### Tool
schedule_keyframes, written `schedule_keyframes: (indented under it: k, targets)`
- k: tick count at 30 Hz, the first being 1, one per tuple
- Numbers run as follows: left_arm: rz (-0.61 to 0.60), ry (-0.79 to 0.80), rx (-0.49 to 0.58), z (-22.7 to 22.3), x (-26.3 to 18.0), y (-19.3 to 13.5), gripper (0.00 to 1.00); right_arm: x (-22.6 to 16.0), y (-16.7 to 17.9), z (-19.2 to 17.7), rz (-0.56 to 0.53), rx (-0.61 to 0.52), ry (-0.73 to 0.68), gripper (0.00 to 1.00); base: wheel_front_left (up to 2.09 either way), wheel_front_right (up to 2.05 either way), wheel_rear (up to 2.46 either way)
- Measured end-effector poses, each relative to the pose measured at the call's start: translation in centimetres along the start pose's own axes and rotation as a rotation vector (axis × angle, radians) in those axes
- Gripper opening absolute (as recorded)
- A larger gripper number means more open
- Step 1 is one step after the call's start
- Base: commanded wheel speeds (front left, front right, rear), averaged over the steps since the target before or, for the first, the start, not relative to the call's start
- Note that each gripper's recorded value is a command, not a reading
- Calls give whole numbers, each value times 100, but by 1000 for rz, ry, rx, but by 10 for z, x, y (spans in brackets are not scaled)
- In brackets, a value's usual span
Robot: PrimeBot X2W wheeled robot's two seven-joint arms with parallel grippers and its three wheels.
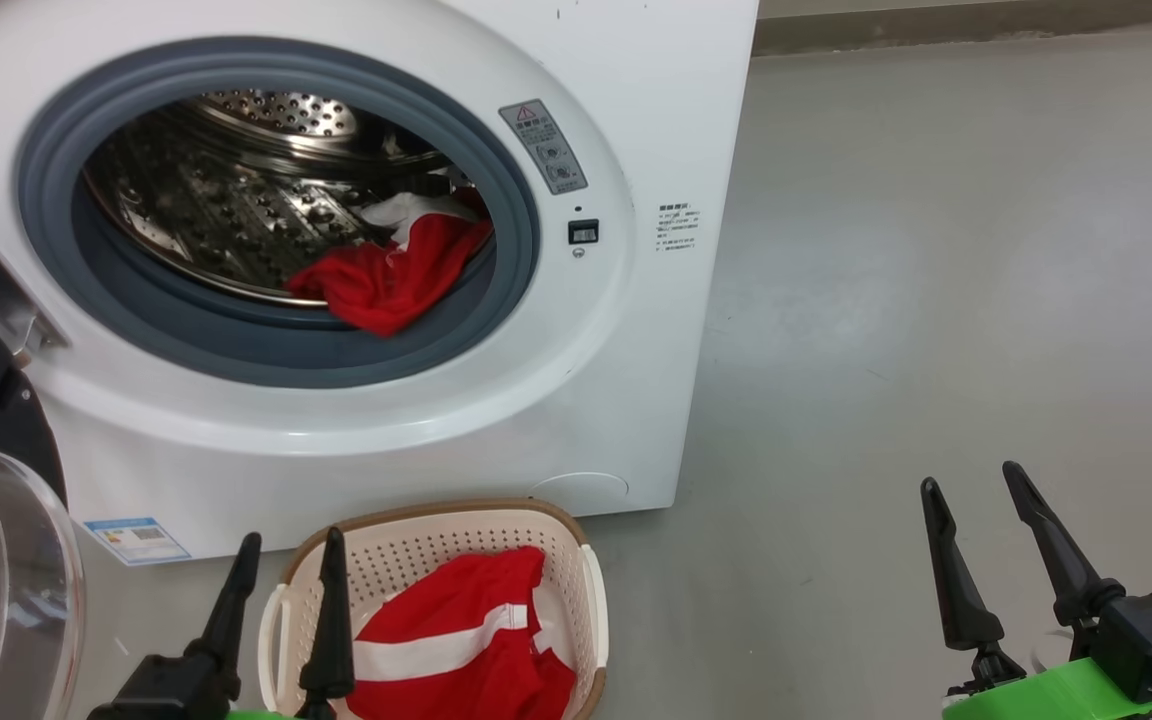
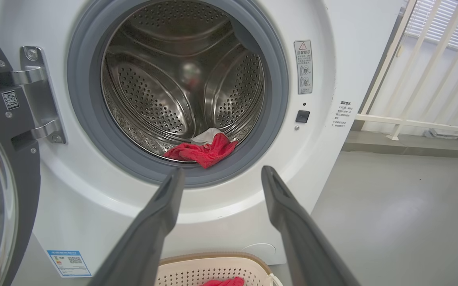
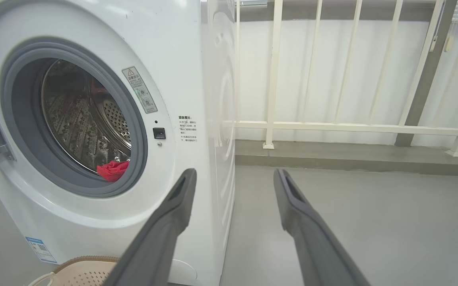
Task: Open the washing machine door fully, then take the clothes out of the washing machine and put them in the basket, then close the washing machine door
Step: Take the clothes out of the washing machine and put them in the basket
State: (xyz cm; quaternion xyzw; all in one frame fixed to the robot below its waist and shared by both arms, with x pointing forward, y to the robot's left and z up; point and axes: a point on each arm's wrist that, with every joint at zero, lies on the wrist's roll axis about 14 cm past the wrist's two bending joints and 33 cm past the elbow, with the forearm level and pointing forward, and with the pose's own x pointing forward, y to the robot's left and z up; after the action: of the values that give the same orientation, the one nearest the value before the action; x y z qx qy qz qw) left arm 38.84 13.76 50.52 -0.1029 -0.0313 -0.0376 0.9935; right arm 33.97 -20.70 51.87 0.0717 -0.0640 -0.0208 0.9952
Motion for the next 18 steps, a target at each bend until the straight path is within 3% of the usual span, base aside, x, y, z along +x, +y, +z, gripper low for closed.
schedule_keyframes:
  k: [18]
  targets:
    - [12, 31, -28, -10, 0, 3, 100, 0, 0, -4, 0, 0, 12, 100, 0, 0, 0]
